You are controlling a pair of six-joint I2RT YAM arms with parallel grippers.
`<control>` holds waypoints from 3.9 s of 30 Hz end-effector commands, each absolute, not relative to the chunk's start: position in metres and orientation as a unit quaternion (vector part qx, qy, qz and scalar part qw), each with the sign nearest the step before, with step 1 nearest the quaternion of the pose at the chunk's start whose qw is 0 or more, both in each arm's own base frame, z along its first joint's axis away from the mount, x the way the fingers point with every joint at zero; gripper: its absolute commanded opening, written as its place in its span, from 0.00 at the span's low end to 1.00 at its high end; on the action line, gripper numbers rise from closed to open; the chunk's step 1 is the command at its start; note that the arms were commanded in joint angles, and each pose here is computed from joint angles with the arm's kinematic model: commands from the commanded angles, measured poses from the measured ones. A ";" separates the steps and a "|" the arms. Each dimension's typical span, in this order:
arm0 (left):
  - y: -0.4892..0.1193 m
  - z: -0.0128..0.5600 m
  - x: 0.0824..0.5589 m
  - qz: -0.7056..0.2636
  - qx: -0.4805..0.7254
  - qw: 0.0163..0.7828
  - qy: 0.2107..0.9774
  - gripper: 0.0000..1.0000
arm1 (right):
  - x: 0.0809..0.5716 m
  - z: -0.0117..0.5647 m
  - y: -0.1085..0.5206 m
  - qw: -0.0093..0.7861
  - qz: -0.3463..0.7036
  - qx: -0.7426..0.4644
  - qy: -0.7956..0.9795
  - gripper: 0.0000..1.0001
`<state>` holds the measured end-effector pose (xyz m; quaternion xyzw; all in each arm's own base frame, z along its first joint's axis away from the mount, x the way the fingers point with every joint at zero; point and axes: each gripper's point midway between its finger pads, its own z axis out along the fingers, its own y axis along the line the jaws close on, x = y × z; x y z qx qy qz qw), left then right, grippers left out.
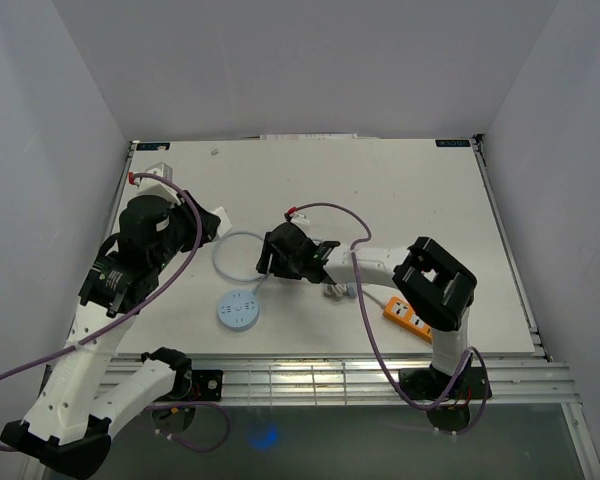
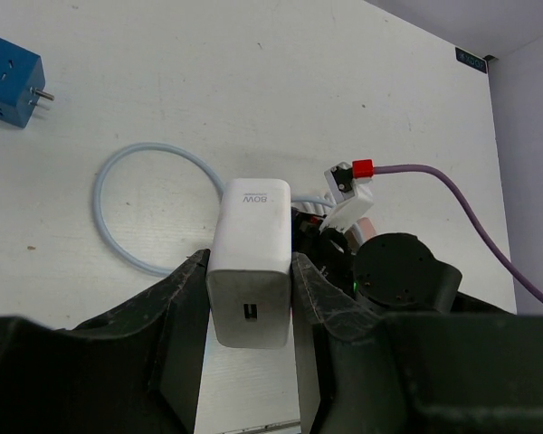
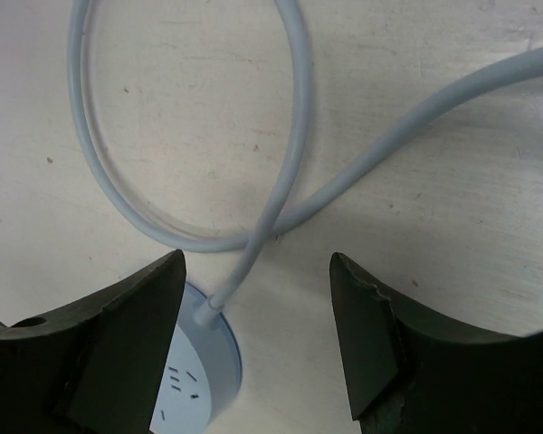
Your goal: Insert the plug
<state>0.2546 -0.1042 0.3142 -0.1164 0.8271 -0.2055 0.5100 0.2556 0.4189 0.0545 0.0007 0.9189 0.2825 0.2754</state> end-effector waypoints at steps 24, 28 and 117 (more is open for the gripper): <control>-0.126 0.319 0.253 -0.245 -0.040 0.518 0.819 0.00 | 0.290 0.026 0.345 0.274 0.151 0.031 0.949 0.08; -0.146 0.304 0.257 -0.272 -0.010 0.484 0.831 0.00 | 0.290 0.027 0.306 0.279 0.137 0.026 0.950 0.08; -0.296 0.108 0.238 -0.104 0.529 0.152 0.829 0.00 | 0.329 0.100 0.214 0.343 0.342 -0.045 0.873 0.70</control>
